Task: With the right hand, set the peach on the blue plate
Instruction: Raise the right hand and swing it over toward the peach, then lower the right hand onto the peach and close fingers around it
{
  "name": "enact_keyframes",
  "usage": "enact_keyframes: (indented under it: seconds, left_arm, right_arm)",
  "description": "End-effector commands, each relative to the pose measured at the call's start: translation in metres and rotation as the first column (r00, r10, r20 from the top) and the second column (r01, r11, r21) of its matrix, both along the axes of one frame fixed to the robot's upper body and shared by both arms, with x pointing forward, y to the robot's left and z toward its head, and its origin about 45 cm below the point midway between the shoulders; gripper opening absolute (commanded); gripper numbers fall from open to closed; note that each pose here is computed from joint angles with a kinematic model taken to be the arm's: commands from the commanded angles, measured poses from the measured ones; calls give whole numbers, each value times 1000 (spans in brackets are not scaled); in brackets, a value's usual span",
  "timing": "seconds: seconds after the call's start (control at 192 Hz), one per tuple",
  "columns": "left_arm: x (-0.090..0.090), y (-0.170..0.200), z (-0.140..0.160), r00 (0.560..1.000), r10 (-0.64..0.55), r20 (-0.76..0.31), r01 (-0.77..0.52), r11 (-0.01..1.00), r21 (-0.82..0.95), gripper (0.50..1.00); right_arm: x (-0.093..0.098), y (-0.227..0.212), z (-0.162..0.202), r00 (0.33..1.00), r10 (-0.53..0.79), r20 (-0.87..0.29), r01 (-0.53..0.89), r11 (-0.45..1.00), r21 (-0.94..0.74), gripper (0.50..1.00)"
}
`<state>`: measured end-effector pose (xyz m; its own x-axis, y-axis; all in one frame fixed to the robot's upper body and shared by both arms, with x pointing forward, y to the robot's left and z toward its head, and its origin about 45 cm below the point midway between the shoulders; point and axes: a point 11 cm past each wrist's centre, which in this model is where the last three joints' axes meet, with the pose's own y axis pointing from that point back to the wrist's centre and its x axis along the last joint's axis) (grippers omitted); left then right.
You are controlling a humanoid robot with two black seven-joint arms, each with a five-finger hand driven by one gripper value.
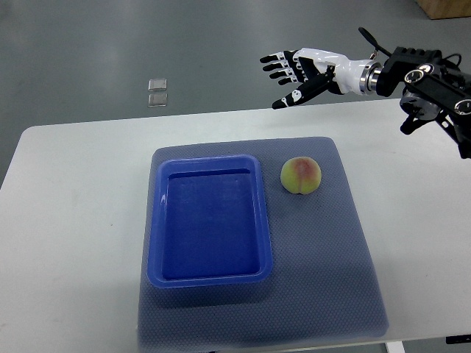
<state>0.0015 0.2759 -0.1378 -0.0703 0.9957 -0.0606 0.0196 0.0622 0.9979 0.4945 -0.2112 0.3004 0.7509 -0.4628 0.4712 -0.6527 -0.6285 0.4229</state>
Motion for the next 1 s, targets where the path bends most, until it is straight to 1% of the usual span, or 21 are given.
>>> enact_keyframes:
  seconds: [0.0,0.042,0.047,0.088,0.156,0.161,0.167,0.26,0.312,0.328,0.401,0.515,0.645,0.692,0.697,0.812,0.817,0.838,0.916,0.931,0.994]
  left_arm:
    - [0,-2,0,1000,0,1,0,1000,-5,1000]
    - [0,-2,0,1000,0,1,0,1000,-5,1000]
    - [0,-2,0,1000,0,1,0,1000,-5,1000]
    - [0,-2,0,1000,0,1,0,1000,-5,1000]
    - [0,-1,0,1000,0,1,0,1000,-3,1000]
    - [0,-1,0,1000,0,1,0,1000,-3,1000]
    - [0,-1,0,1000,0,1,0,1000,-3,1000]
    - [0,-1,0,1000,0,1,0,1000,-2,1000]
    - [0,-1,0,1000,0,1,0,1000,-2,1000]
    - [0,-1,0,1000,2,1,-2,1000,-2,1000]
    - [0,-1,0,1000,2,1,-2,1000,-2,1000]
    - [0,-1,0,1000,0,1,0,1000,-3,1000]
    - [0,-1,0,1000,0,1,0,1000,-3,1000]
    - [0,-1,0,1000,0,1,0,1000,-3,1000]
    - [0,-1,0,1000,0,1,0,1000,-3,1000]
    - [0,-1,0,1000,0,1,0,1000,-2,1000]
    - [0,-1,0,1000,0,1,0,1000,-2,1000]
    - [0,-1,0,1000,0,1,0,1000,-2,1000]
    - [0,-1,0,1000,0,1,0,1000,-2,1000]
    - [0,-1,0,1000,0,1,0,1000,-2,1000]
    - [0,-1,0,1000,0,1,0,1000,-2,1000]
  right_arm:
    - [-2,-1,19,994,104,21,-90,929,-358,932]
    - [-2,-1,19,994,104,21,-90,929,-358,932]
    - [-8,1,21,988,151,-16,-140,866,-480,932]
    - [-12,4,26,984,177,-25,-161,821,-548,932]
    - [-13,6,28,982,188,-26,-169,803,-572,932]
    - [-17,11,28,976,217,-38,-194,764,-615,932]
    - [-17,11,28,975,217,-38,-194,764,-616,932]
    - [-23,18,14,966,248,-72,-232,713,-662,930]
    - [-23,18,14,966,248,-72,-232,713,-662,930]
    - [-23,23,11,963,262,-64,-234,697,-678,930]
    - [-24,23,4,963,260,-67,-233,690,-685,930]
    - [-29,26,-23,963,256,-78,-241,702,-671,930]
    - [-33,25,-42,966,245,-84,-238,712,-660,930]
    - [-33,25,-42,966,245,-84,-238,712,-660,930]
    - [-36,24,-48,965,243,-97,-246,713,-657,930]
    - [-39,23,-56,965,239,-108,-250,715,-653,930]
    - [-40,21,-63,967,231,-110,-246,721,-648,930]
    - [-41,21,-66,967,230,-111,-246,722,-647,930]
    - [-41,21,-67,968,227,-109,-243,726,-644,930]
    - [-44,19,-73,968,224,-116,-246,729,-639,930]
    - [-45,18,-77,968,221,-118,-245,734,-634,930]
